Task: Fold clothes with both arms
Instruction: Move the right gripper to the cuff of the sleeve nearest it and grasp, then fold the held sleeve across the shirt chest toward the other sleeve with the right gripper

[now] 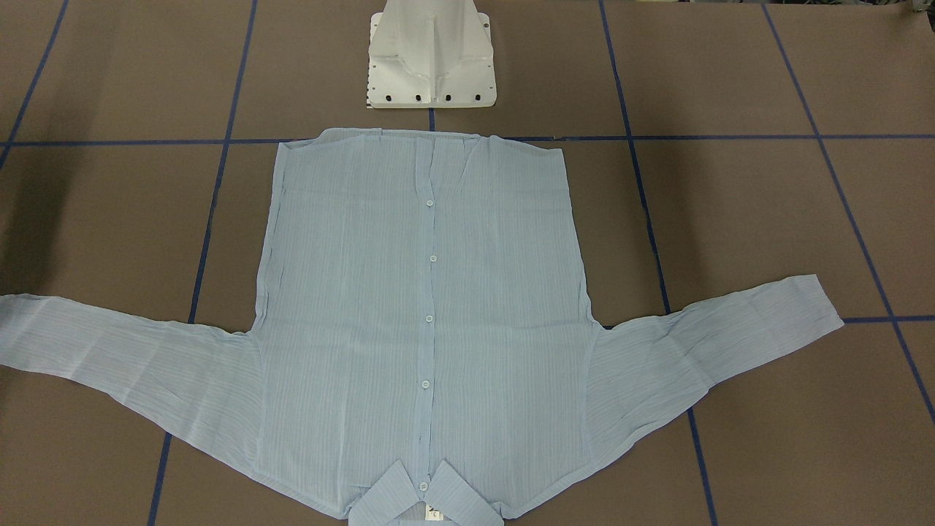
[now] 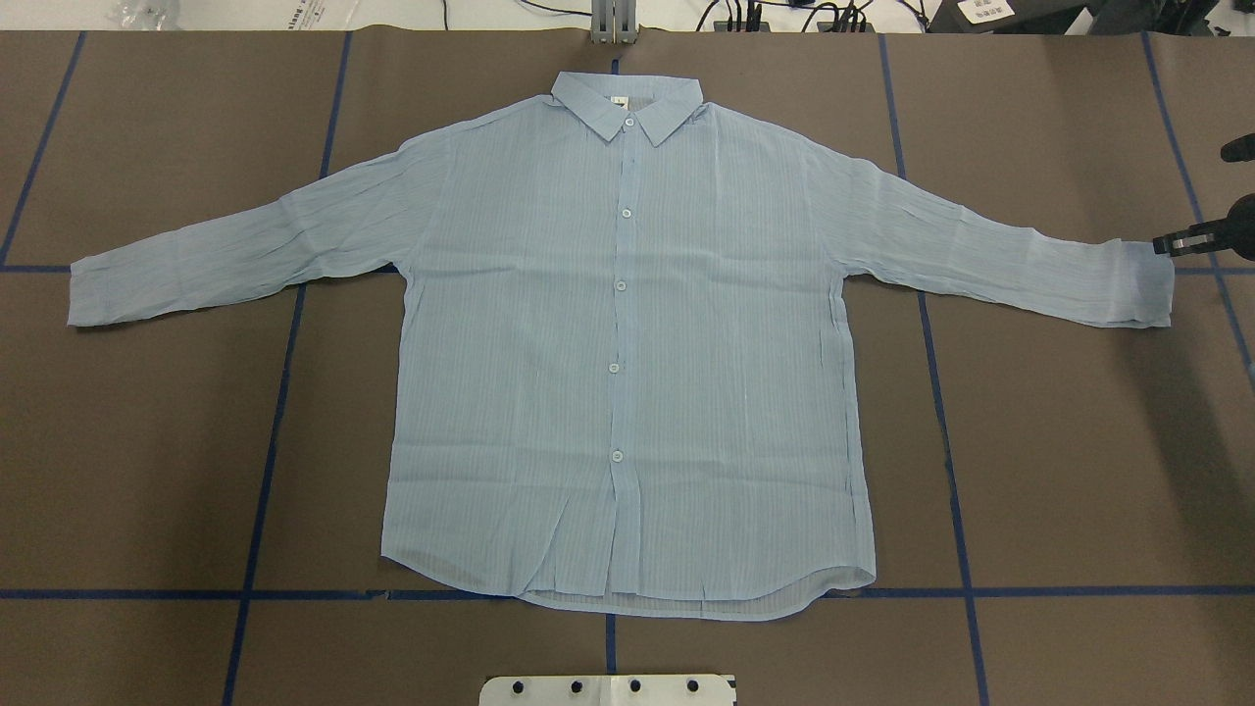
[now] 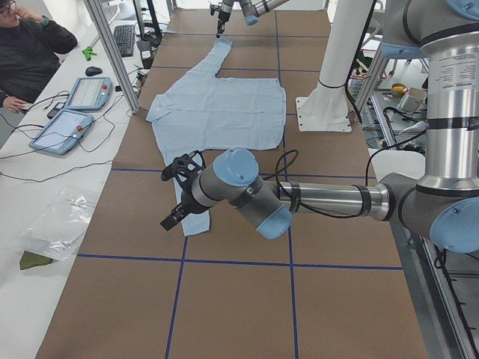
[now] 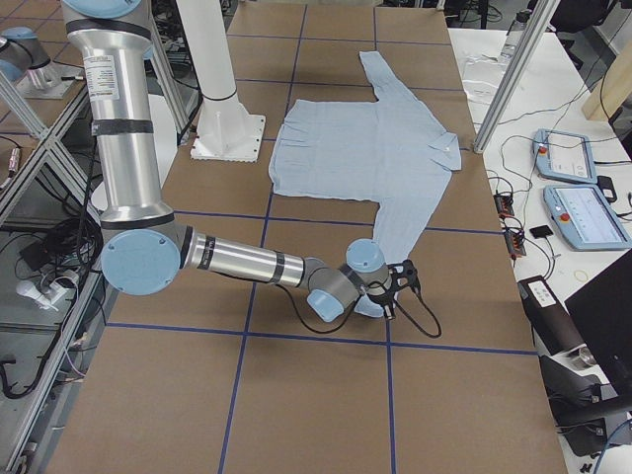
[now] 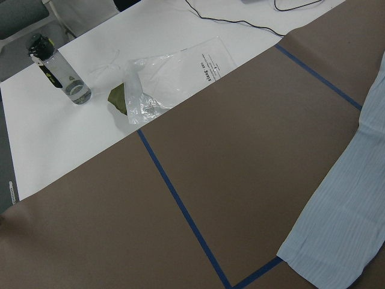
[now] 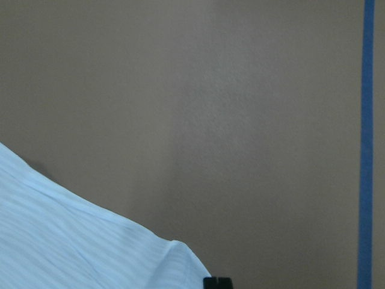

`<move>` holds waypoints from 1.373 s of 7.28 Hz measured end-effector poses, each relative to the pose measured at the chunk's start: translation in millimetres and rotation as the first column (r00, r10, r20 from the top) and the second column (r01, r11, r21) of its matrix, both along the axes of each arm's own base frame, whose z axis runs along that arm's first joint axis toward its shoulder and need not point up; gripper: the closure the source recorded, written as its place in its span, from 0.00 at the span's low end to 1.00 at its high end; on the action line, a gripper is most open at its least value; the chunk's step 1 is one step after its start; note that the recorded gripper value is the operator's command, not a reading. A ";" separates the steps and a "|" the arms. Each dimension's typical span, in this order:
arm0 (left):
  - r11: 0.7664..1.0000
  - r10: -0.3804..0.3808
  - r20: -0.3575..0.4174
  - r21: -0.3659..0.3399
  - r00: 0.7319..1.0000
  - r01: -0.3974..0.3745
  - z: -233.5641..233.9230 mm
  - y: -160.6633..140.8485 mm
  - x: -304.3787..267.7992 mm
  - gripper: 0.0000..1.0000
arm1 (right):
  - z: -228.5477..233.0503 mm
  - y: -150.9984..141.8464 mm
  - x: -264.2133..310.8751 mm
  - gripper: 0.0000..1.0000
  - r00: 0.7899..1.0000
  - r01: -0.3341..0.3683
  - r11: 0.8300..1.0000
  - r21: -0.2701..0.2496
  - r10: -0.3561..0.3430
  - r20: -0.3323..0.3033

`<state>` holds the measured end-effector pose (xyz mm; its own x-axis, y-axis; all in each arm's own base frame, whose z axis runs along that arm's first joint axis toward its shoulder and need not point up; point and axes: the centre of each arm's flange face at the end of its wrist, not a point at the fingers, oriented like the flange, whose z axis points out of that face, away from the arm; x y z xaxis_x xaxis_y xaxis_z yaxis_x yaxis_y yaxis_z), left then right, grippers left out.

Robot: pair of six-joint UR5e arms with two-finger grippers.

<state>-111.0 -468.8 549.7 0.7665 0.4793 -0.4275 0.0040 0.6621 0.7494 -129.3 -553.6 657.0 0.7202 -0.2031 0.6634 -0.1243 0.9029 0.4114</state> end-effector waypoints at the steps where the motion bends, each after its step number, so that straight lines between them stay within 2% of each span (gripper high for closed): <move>1: 1.000 0.000 0.000 0.000 1.000 0.000 0.0 0.0 0.0 0.00 | -32.9 -14.8 -5.7 1.00 0.999 -0.023 1.000 0.004 0.023 0.027; 4: 1.000 -0.001 -0.002 -0.002 1.000 0.001 0.2 0.2 0.1 0.00 | -178.9 -58.3 -48.9 1.00 0.988 -0.103 0.994 -0.023 0.105 0.113; 6: 1.000 -0.001 -0.002 -0.004 1.000 0.001 1.1 -0.4 0.0 0.00 | -274.9 -69.7 -150.6 1.00 0.967 -0.195 0.978 -0.069 0.204 0.150; 7: 1.000 -0.002 -0.002 -0.004 1.000 0.002 1.1 -1.3 -0.1 0.00 | -329.1 -71.7 -204.4 1.00 0.952 -0.257 0.960 -0.107 0.271 0.145; 8: 1.000 -0.001 -0.002 -0.004 1.000 0.001 0.7 -2.2 0.2 0.00 | -384.4 -69.1 -249.6 1.00 0.925 -0.334 0.931 -0.148 0.354 0.135; 10: 1.000 -0.001 -0.002 -0.001 1.000 0.001 -0.3 -1.7 0.2 0.00 | -468.6 -60.6 -315.1 1.00 0.852 -0.473 0.856 -0.207 0.505 0.141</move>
<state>-110.8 -470.6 549.3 0.7662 0.4784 -0.4291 0.0058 0.6625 0.7490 -444.4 -614.2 188.4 0.5600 0.2622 0.7859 -0.6259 0.7554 0.1940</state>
